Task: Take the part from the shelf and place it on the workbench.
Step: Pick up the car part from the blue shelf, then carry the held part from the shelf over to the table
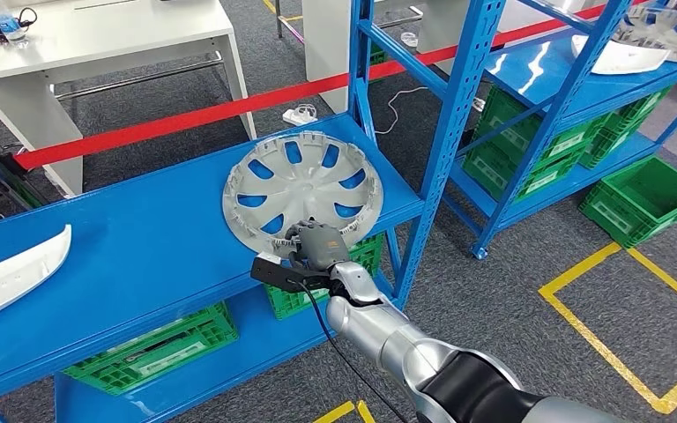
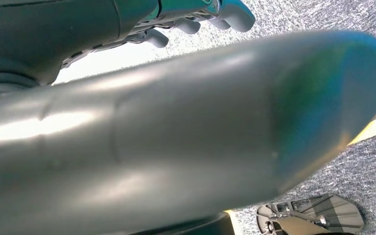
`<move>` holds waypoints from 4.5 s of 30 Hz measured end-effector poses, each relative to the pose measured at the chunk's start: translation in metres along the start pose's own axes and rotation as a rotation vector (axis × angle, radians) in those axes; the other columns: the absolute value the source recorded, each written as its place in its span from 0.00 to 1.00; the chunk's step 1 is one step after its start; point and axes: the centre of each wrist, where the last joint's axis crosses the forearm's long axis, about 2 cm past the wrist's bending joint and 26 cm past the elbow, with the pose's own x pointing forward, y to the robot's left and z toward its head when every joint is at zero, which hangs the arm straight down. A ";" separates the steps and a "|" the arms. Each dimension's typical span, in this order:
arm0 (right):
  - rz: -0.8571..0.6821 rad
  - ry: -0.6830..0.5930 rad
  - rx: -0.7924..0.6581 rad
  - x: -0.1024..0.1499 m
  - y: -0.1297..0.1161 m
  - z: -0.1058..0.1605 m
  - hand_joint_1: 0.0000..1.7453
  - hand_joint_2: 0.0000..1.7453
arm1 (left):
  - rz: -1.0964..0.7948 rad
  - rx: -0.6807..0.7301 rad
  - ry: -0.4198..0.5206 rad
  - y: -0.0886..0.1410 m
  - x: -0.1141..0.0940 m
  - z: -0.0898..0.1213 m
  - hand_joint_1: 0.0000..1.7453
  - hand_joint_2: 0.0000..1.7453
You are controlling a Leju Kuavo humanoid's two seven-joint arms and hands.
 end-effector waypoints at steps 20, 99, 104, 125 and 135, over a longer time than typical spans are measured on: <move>0.016 -0.052 0.032 0.001 -0.008 -0.003 1.00 1.00 | 0.040 0.018 -0.033 0.001 0.000 0.000 0.00 0.75; 0.749 -0.658 -0.819 0.055 -0.044 0.079 1.00 1.00 | 0.005 0.116 -0.142 -0.001 -0.001 0.002 0.00 1.00; 0.728 -0.656 -0.828 0.057 -0.045 0.081 1.00 1.00 | 0.002 0.115 -0.139 0.000 -0.002 0.002 0.00 1.00; 0.680 -0.669 -0.752 0.051 -0.030 0.088 1.00 1.00 | -0.014 0.120 -0.133 0.004 -0.001 -0.001 0.00 1.00; 0.649 -0.668 -0.742 0.052 -0.029 0.088 1.00 1.00 | -0.005 0.117 -0.133 0.003 -0.002 -0.001 0.00 1.00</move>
